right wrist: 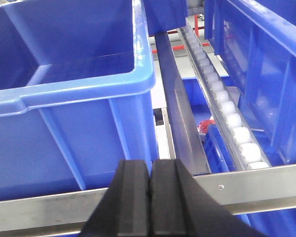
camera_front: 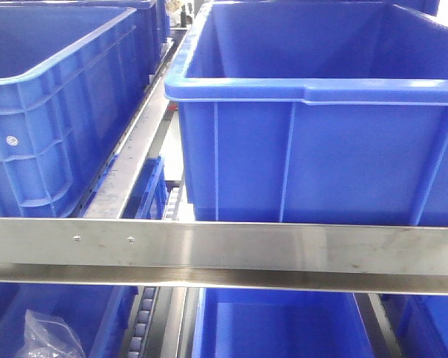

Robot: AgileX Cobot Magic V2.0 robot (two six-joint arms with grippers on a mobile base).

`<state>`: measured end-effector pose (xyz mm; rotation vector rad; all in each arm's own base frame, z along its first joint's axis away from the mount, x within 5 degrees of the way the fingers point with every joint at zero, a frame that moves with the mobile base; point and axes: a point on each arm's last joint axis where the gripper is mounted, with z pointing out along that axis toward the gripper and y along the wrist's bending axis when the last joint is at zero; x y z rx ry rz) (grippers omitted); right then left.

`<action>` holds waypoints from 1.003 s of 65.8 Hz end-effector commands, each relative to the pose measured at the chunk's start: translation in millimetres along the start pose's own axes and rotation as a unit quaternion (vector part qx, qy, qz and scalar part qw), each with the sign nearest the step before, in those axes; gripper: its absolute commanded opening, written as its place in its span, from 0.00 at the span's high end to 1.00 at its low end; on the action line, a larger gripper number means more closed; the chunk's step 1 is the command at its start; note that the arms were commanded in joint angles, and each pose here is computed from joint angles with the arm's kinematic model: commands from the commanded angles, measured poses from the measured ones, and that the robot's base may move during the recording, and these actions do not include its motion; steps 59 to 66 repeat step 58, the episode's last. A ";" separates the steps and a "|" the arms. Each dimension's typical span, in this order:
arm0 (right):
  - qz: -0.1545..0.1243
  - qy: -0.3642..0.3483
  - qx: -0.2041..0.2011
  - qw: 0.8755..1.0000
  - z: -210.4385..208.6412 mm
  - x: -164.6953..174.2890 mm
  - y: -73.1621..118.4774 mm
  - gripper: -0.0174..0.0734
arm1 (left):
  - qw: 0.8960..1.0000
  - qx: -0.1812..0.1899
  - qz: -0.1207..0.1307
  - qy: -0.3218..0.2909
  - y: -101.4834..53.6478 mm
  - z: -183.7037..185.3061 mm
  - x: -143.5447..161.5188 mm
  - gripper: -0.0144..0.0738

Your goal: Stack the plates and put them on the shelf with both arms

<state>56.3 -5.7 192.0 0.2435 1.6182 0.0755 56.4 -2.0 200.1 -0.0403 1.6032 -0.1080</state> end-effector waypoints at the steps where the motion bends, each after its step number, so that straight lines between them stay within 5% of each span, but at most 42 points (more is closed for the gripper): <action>1: -0.001 -0.055 -0.009 0.998 -1.8 -8.8 1.5 0.75 | 0.998 0.013 -0.003 -0.055 -2.1 -2.1 -8.8 0.74; 10: -0.001 -0.055 -0.009 0.998 -1.8 -8.8 1.5 0.75 | 0.998 0.015 -0.045 -0.043 -2.1 -1.9 -6.8 0.74; 22: -0.001 -0.055 -0.009 0.998 -1.8 -8.8 1.5 0.75 | 0.999 0.014 0.005 -0.050 -2.2 -2.0 -7.9 0.74; 66: -0.001 -0.055 -0.009 0.998 -1.8 -8.8 1.5 0.75 | 0.999 0.014 0.005 -0.050 -2.2 -2.0 -7.9 0.74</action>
